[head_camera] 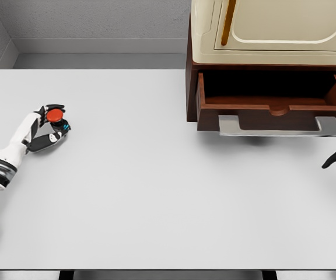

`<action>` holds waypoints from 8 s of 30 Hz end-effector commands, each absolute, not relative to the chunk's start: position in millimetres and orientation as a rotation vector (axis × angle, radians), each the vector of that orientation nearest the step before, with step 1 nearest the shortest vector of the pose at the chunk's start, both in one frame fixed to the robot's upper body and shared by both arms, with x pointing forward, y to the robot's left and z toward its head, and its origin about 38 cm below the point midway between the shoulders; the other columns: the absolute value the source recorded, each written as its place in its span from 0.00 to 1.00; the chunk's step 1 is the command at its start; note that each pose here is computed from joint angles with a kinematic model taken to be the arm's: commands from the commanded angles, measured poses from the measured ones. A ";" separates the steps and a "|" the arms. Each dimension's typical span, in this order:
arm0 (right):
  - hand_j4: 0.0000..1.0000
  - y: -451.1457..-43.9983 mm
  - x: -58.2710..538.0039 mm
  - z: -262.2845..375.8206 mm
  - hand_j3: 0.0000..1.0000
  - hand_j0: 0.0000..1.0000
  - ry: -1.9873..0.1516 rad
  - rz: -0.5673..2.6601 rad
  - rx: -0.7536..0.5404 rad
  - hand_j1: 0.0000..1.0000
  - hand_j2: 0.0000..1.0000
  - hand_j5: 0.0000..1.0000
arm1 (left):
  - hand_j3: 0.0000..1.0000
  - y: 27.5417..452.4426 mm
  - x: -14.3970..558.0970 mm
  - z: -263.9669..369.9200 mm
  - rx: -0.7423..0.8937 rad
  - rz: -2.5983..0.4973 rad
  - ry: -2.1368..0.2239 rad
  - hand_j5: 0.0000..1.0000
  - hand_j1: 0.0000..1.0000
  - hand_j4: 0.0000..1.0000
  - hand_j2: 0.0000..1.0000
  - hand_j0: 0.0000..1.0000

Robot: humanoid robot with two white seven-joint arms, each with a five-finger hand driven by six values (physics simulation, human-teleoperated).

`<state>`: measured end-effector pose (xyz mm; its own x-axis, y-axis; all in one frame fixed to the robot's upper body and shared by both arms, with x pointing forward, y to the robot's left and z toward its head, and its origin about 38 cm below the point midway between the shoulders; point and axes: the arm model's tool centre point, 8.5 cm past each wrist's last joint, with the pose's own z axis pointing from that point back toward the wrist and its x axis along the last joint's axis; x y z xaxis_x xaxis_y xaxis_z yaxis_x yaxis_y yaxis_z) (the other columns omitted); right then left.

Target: Put the switch into the drawer with left arm, and close the drawer with right arm

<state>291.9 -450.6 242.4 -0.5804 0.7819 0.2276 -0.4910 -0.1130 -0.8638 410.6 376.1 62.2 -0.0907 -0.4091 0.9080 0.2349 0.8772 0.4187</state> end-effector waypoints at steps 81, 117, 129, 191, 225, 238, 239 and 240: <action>0.50 -445.4 296.3 250.7 0.50 0.50 -1.316 1.792 -0.335 0.50 0.50 0.50 | 0.35 209.1 437.8 191.0 -0.169 -0.756 -2.015 0.35 0.35 0.35 0.35 0.35; 0.55 -445.8 296.3 250.7 0.55 0.55 -1.317 1.790 -0.335 0.55 0.55 0.55 | 0.35 101.9 430.9 247.6 -0.110 -1.028 -2.216 0.35 0.35 0.35 0.35 0.35; 0.55 -445.3 296.5 251.3 0.55 0.55 -1.319 1.791 -0.336 0.55 0.55 0.55 | 0.35 59.4 433.2 260.4 0.012 -1.140 -2.257 0.35 0.35 0.35 0.35 0.35; 0.55 -446.0 299.0 261.8 0.55 0.55 -1.363 1.763 -0.340 0.55 0.55 0.55 | 0.91 17.7 405.3 297.9 0.059 -1.488 -2.502 0.91 0.91 0.91 0.91 0.91; 0.54 -424.9 313.7 256.0 0.54 0.54 -1.365 1.830 -0.282 0.54 0.54 0.54 | 1.00 411.0 387.3 173.7 0.604 -1.298 -1.716 1.00 1.00 1.00 1.00 1.00; 0.54 -416.8 315.2 243.6 0.54 0.54 -1.357 1.842 -0.242 0.54 0.54 0.54 | 1.00 410.6 387.3 173.4 0.603 -1.297 -1.717 1.00 1.00 1.00 1.00 1.00; 0.54 -416.8 315.2 243.6 0.54 0.54 -1.358 1.841 -0.241 0.54 0.54 0.54 | 1.00 411.0 387.3 173.0 0.603 -1.296 -1.716 1.00 1.00 1.00 1.00 1.00; 0.54 -416.8 315.2 243.6 0.54 0.54 -1.357 1.842 -0.242 0.54 0.54 0.54 | 1.00 411.0 387.3 173.0 0.603 -1.296 -1.716 1.00 1.00 1.00 1.00 1.00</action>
